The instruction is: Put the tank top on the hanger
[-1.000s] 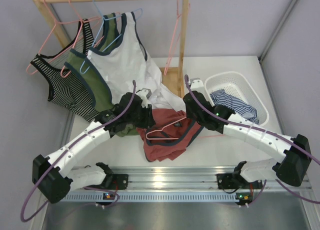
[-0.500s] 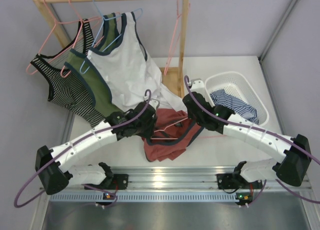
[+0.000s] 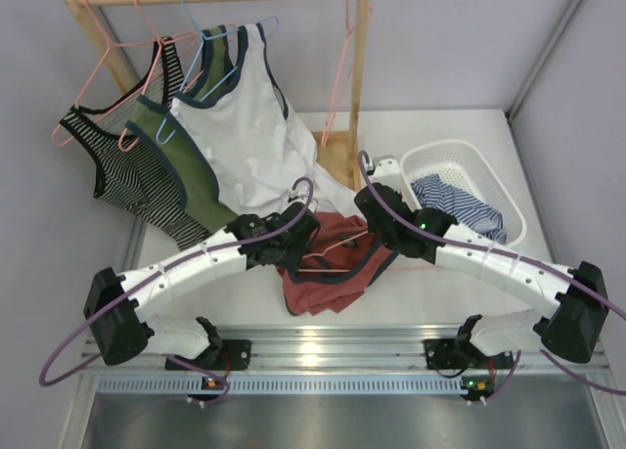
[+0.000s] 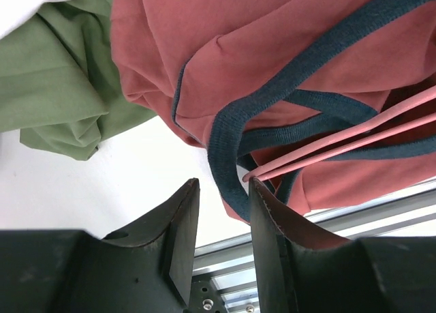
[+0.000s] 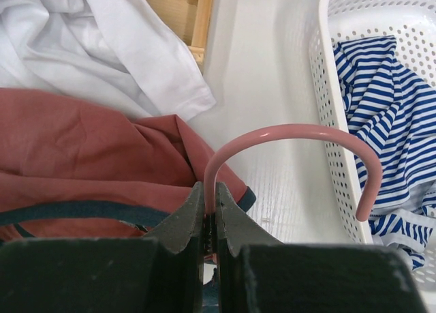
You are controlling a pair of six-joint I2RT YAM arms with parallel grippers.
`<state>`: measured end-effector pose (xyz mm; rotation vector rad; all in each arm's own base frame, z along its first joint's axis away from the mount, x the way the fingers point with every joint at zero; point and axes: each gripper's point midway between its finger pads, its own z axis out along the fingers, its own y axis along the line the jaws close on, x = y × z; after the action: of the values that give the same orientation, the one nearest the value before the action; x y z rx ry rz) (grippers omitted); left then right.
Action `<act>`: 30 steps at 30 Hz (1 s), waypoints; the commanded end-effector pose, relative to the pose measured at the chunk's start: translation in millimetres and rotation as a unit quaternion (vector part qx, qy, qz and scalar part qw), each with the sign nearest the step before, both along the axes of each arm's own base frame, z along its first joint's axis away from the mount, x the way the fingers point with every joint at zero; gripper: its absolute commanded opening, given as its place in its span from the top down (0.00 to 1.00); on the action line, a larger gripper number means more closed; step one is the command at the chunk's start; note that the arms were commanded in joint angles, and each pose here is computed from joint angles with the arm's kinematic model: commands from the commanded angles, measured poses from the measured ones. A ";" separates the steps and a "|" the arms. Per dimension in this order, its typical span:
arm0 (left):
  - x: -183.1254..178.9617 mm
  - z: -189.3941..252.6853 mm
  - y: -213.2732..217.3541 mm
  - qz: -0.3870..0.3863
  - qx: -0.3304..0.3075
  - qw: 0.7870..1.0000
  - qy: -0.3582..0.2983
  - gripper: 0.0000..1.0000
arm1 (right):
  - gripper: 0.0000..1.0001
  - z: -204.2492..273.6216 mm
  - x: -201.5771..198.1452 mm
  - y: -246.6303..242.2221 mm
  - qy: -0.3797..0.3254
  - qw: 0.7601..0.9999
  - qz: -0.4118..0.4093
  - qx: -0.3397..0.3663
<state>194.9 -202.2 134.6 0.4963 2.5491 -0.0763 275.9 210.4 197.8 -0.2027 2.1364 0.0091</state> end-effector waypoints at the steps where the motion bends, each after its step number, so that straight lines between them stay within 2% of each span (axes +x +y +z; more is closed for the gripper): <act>1: 6.8 9.8 -6.5 0.006 -0.009 1.000 -0.016 0.59 | 1.00 25.6 7.1 5.8 -0.030 0.999 -0.013 0.015; 11: 6.4 -5.3 -12.6 0.003 -0.005 1.000 -0.009 0.61 | 1.00 23.9 7.2 10.9 -0.029 0.999 -0.011 0.016; 15: 8.8 -9.5 -11.7 0.005 0.006 1.000 -0.011 0.70 | 1.00 22.2 7.4 14.6 -0.028 0.999 -0.010 0.015; 18: 9.0 -10.1 -11.3 0.007 0.010 1.000 -0.012 0.80 | 1.00 22.4 7.1 16.9 -0.028 0.999 -0.007 0.014; 19: 9.1 -7.8 -11.8 0.007 0.008 1.000 -0.016 0.89 | 1.00 22.2 7.5 17.2 -0.028 0.999 -0.009 0.015; 21: 9.7 -3.8 -10.9 0.008 0.011 1.000 -0.021 0.99 | 1.00 23.5 7.5 17.9 -0.029 0.999 -0.009 0.017; 30: 8.4 32.7 -28.9 -0.011 -0.008 0.999 -0.041 1.00 | 1.00 32.5 4.3 25.0 -0.035 0.999 -0.023 0.022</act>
<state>198.3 -219.9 141.6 0.5221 2.5164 -0.0503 276.5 223.7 201.6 -0.1970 2.1286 -0.0163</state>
